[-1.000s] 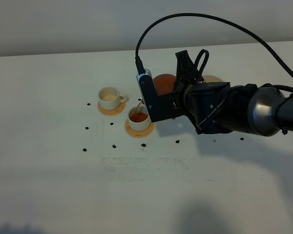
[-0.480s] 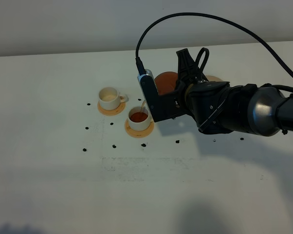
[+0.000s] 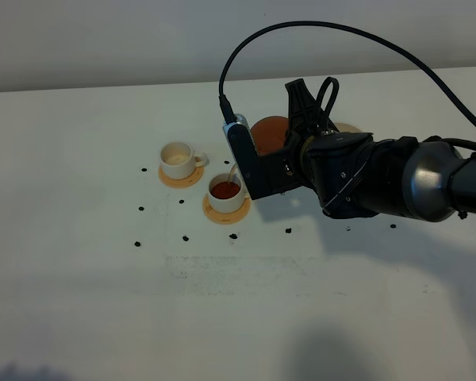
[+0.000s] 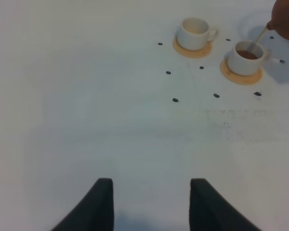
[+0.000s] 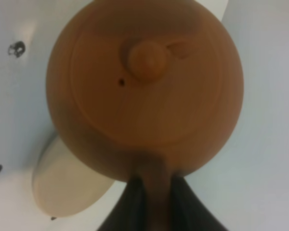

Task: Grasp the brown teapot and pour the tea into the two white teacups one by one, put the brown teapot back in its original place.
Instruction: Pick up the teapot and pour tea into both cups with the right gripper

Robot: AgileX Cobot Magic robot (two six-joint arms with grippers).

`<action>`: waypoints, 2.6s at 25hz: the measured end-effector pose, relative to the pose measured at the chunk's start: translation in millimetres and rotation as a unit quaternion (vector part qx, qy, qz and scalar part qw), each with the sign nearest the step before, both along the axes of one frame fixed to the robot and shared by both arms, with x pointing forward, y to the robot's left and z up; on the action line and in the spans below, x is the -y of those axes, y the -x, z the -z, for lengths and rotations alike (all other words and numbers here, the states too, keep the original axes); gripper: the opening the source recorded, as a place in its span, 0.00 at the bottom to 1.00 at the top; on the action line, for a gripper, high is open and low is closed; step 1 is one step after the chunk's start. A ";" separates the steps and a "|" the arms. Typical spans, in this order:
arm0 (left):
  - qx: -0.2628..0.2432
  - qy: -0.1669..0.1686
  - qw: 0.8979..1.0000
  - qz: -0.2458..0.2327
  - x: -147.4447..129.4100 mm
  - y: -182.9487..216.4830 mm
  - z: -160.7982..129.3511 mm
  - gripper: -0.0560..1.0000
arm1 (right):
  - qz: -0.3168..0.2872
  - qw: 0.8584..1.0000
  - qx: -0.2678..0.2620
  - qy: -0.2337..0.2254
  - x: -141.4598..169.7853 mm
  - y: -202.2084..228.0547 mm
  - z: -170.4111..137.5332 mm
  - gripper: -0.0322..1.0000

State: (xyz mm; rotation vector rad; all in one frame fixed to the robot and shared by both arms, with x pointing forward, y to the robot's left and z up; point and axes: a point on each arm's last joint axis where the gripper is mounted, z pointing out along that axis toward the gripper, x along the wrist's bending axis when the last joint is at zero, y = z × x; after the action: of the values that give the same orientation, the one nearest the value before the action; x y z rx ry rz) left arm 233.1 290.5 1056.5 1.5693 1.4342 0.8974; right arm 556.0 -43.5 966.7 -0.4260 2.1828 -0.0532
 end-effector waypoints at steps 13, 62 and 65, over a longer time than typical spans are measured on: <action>0.000 0.000 1.000 0.000 0.0 0.0 0.0 0.46 | -0.009 1.000 0.008 0.009 -0.2 -0.7 -1.0 0.12; 0.000 0.000 1.000 0.000 0.0 0.0 0.0 0.46 | 0.023 0.999 -0.017 -0.034 -0.7 1.5 1.7 0.12; 0.000 0.000 1.000 0.000 0.0 0.0 0.0 0.46 | 0.051 0.995 -0.038 -0.074 -1.4 3.3 3.6 0.12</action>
State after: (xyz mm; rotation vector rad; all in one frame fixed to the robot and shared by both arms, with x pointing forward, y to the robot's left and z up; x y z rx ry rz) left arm 233.1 290.5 1056.5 1.5693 1.4342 0.8974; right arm 552.7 -42.1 963.0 -0.2366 2.2635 0.0684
